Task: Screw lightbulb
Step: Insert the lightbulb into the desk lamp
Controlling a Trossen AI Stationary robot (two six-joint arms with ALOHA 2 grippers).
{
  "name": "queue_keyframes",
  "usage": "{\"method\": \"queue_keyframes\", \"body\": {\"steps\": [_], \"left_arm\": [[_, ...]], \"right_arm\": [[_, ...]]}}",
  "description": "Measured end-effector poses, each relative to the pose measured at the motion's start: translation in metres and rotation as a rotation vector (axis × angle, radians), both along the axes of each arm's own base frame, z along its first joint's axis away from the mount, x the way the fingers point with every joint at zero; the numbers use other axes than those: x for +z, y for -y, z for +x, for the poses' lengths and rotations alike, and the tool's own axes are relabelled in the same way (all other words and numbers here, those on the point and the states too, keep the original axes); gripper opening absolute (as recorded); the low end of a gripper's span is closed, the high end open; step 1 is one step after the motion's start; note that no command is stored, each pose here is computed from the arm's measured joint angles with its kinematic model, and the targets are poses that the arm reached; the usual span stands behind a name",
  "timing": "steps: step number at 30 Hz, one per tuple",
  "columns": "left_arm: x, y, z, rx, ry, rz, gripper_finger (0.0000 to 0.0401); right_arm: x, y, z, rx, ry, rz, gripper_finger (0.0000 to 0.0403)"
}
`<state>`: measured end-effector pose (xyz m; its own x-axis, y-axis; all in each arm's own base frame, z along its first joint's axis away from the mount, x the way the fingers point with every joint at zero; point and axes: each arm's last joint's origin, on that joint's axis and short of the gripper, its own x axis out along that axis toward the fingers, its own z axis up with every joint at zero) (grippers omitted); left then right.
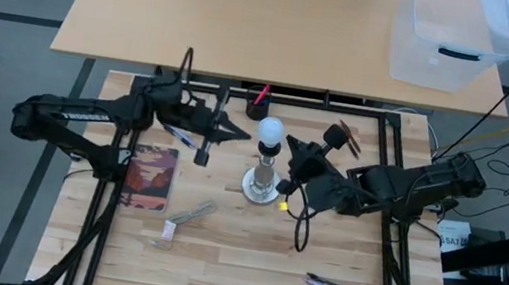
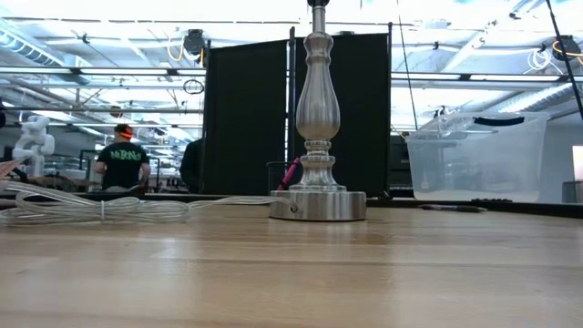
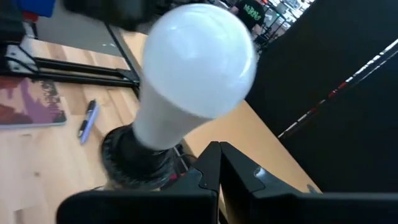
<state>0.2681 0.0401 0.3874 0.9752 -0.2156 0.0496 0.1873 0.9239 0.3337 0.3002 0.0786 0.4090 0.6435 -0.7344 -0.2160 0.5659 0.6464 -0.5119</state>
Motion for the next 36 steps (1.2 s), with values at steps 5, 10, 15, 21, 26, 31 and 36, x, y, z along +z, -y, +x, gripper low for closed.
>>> {"method": "queue_keyframes", "body": {"steps": [5,10,15,21,26,31,36], "left_arm": [[-0.004,0.006,0.008,-0.003,0.005,0.021,0.0],[-0.005,0.004,0.013,0.051,0.025,0.024,0.0],[-0.007,0.001,0.016,0.062,0.025,0.02,0.0],[-0.009,0.001,0.018,0.055,0.019,0.011,0.0],[-0.008,-0.002,0.018,0.062,0.019,0.007,0.0],[-0.009,-0.005,0.017,0.074,0.017,-0.001,0.0],[-0.009,-0.006,0.017,0.085,0.02,-0.001,0.0]], "right_arm": [[0.005,0.012,0.006,-0.019,0.009,-0.019,0.0],[0.007,0.021,0.009,-0.038,0.001,-0.038,0.0],[0.008,0.028,0.011,-0.006,-0.01,-0.031,0.0],[0.01,0.029,0.013,0.02,-0.015,-0.047,0.0],[0.01,0.027,0.013,0.025,-0.017,-0.046,0.0],[0.009,0.023,0.011,0.024,-0.011,-0.036,0.0],[0.005,0.019,0.008,0.033,-0.017,-0.004,0.0]]}}
